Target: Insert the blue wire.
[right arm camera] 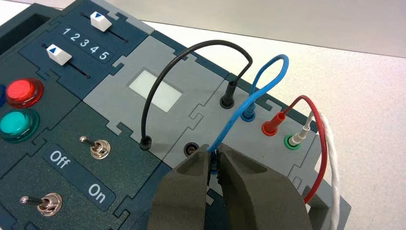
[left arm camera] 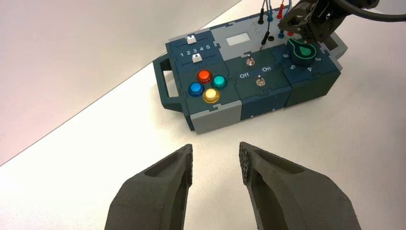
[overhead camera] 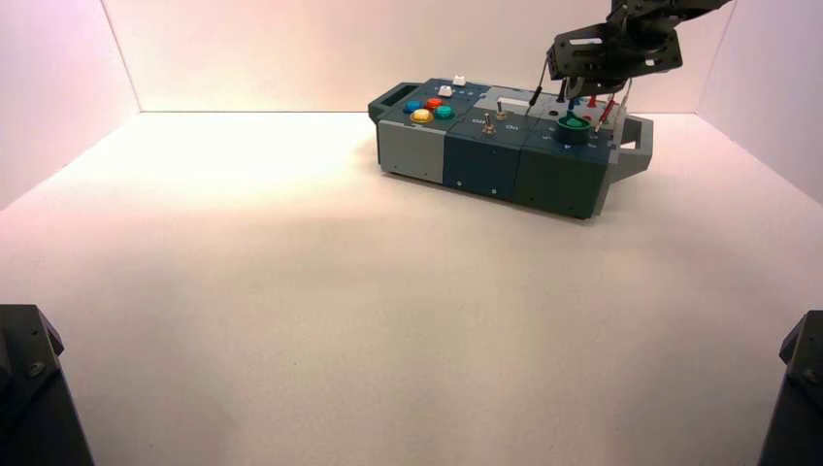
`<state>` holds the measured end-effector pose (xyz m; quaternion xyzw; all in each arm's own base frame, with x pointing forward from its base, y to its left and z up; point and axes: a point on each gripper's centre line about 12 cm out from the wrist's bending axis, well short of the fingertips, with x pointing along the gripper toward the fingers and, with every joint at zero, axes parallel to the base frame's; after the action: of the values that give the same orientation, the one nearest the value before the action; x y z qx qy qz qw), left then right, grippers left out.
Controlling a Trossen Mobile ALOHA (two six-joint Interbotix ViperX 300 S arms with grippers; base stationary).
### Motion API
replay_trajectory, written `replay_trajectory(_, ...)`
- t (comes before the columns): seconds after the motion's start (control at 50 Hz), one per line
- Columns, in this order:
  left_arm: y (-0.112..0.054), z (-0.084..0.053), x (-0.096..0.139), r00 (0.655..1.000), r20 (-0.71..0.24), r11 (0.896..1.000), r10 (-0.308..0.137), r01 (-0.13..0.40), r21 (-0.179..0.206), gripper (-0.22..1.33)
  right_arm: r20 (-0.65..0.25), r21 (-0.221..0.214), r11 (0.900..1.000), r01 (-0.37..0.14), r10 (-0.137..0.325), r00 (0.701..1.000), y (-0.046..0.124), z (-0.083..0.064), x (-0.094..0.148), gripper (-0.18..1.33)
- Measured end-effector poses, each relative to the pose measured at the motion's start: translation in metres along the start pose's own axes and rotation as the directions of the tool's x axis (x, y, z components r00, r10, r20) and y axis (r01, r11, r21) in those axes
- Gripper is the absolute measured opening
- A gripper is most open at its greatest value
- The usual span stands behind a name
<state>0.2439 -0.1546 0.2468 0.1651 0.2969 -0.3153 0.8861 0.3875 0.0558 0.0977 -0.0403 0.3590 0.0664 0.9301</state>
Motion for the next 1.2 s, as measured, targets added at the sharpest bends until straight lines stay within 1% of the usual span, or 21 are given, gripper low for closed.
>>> replay_trajectory(1.2,0.0001,0.0006,-0.0002,1.0,0.001,1.0,0.0,0.0,0.006,1.02,-0.014,0.003,1.0,0.005,-0.005,1.0,-0.0034,-0.0028,-0.0006,-0.02)
